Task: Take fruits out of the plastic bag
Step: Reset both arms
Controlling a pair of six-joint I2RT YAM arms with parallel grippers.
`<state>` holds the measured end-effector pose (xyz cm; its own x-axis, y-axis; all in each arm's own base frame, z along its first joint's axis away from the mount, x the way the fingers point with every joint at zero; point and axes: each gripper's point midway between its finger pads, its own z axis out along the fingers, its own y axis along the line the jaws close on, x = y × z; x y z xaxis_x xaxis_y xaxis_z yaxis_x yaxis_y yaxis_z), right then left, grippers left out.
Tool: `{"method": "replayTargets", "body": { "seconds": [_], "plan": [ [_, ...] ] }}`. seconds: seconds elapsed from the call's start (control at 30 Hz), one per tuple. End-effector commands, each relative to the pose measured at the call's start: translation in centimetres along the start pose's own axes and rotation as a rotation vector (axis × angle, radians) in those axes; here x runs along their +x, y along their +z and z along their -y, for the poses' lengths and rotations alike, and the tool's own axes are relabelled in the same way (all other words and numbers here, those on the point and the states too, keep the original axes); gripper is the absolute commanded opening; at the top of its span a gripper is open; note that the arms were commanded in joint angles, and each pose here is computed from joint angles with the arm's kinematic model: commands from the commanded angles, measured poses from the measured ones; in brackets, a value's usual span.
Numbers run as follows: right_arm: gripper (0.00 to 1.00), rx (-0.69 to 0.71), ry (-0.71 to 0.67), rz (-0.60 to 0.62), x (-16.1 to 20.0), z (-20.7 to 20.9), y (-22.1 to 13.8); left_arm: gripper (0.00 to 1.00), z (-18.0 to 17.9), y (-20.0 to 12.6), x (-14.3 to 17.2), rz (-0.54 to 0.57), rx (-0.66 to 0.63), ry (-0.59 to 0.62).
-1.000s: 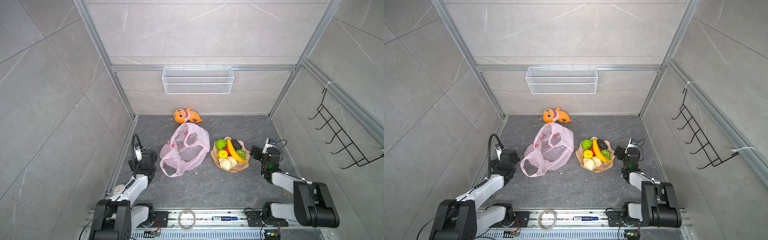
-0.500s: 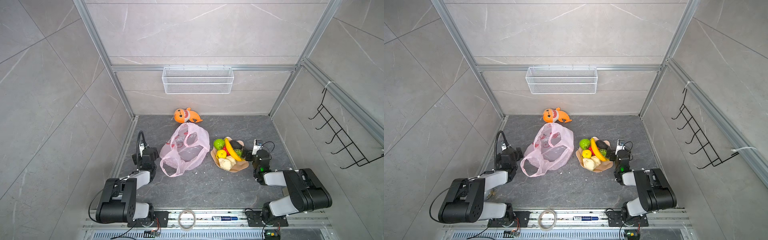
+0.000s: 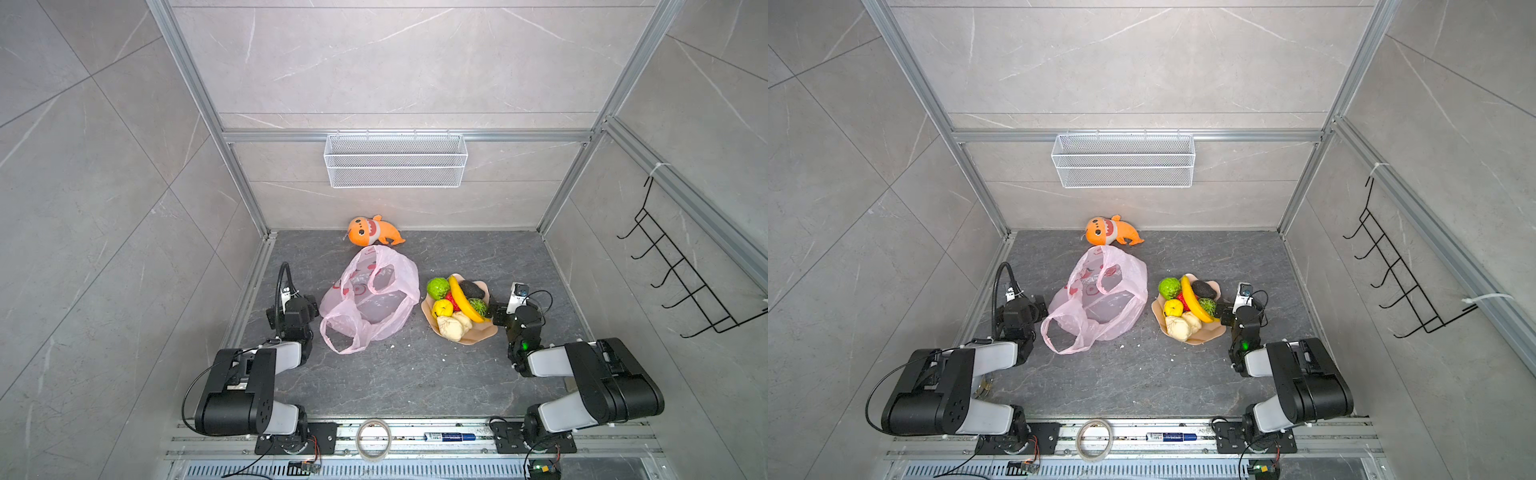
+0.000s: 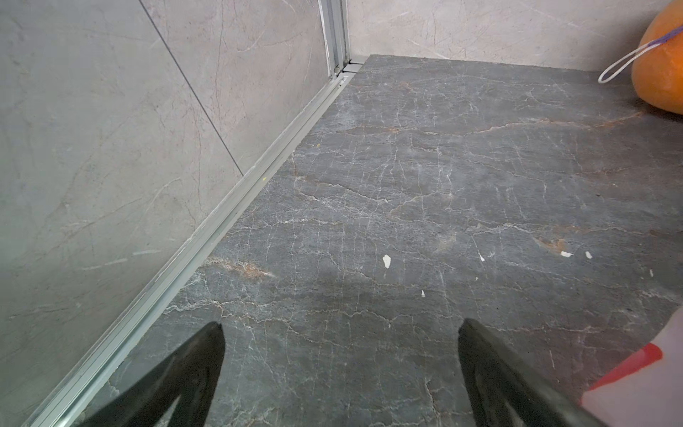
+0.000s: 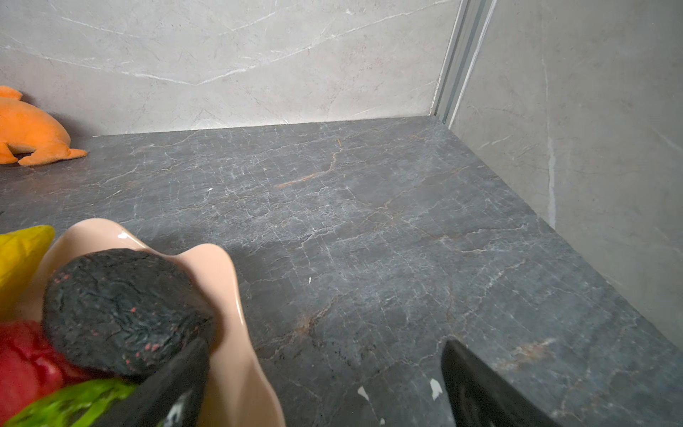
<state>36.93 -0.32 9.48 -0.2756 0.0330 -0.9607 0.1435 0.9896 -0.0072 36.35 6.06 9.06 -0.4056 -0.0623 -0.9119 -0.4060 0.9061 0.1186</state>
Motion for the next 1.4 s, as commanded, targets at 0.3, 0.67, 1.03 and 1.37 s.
{"method": "replayTargets", "body": {
  "seconds": [0.3,0.67,1.03,1.37],
  "plan": [
    [1.00,0.002,0.000,0.024,-0.6,-0.1,0.0,1.00,2.0,1.6,-1.7,-0.017,0.063,0.048],
    [0.99,0.001,-0.016,-0.025,-0.5,-0.4,1.0,1.00,2.5,2.6,-1.4,-0.086,0.062,0.088],
    [0.99,0.005,-0.014,-0.026,-0.6,-0.3,1.0,0.90,4.6,6.0,-0.1,-0.315,0.071,0.202],
    [0.99,0.004,-0.015,-0.027,-0.5,-0.4,1.0,1.00,2.1,-0.6,-1.5,0.104,0.149,0.021]
  ]
}}
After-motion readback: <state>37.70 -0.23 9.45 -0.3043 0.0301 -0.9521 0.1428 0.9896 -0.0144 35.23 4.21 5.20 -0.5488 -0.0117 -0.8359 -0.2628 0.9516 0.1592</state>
